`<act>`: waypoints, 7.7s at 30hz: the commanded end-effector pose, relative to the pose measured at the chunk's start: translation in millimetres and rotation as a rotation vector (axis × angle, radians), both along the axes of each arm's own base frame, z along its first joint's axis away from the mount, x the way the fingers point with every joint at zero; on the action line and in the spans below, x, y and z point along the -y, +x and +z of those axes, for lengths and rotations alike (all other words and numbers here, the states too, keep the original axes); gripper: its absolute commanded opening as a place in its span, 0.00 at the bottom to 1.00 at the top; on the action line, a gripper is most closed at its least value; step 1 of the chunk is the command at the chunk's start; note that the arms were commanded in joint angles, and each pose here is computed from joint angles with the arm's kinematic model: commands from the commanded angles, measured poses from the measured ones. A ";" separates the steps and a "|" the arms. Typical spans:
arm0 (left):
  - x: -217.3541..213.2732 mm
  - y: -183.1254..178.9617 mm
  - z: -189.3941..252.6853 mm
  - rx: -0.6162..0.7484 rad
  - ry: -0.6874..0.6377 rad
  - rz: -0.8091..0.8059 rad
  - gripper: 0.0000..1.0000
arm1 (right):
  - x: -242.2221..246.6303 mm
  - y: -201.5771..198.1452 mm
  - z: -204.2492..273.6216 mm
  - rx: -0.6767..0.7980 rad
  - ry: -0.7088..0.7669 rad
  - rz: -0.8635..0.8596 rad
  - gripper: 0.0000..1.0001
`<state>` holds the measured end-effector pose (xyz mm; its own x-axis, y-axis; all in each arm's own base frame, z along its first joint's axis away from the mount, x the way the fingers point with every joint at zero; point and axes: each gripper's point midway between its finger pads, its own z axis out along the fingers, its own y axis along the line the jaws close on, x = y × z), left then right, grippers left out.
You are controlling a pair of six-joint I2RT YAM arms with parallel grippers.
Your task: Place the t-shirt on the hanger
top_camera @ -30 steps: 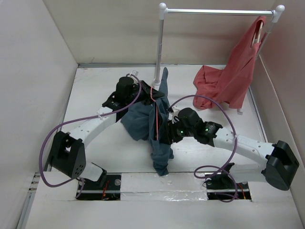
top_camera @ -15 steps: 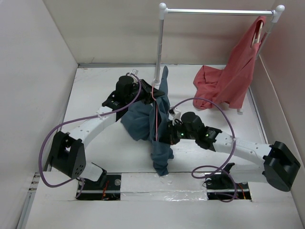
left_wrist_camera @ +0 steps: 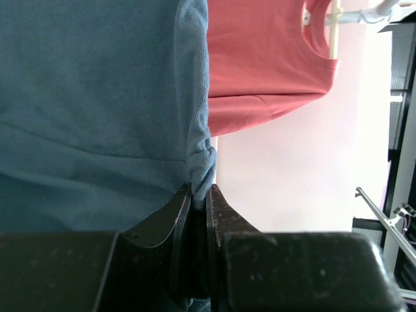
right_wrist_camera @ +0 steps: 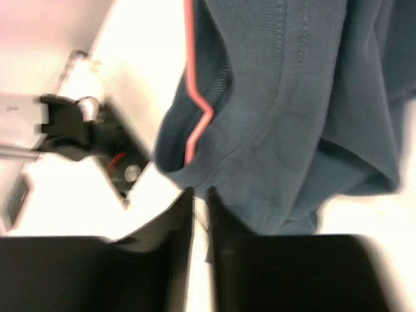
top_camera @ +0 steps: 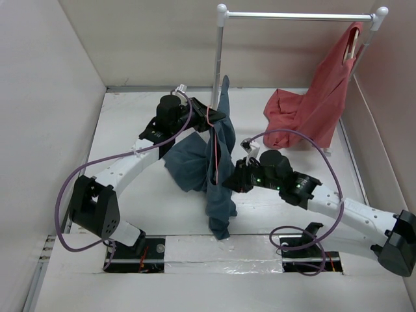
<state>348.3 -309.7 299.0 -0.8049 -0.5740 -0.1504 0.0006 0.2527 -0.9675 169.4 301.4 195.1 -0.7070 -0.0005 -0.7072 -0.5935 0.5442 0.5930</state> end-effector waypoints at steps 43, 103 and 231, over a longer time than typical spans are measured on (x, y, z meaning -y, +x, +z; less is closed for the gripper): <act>-6.6 48.3 60.0 0.233 -0.028 0.089 0.00 | -2.9 5.3 102.4 0.082 -0.023 0.029 0.00; -1.4 -17.7 6.4 -0.056 -0.166 -0.082 0.00 | -19.1 4.5 40.5 0.098 -0.385 -0.117 0.41; -14.8 60.8 14.6 0.863 0.426 -0.211 0.70 | 93.6 10.5 149.8 0.072 0.018 0.031 0.00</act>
<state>404.9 -286.6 281.4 -0.5344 -0.2681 -0.8016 0.6336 0.5007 -0.5898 186.6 201.6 309.9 -0.7256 -0.0185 -0.6879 -0.5483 0.6196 0.5617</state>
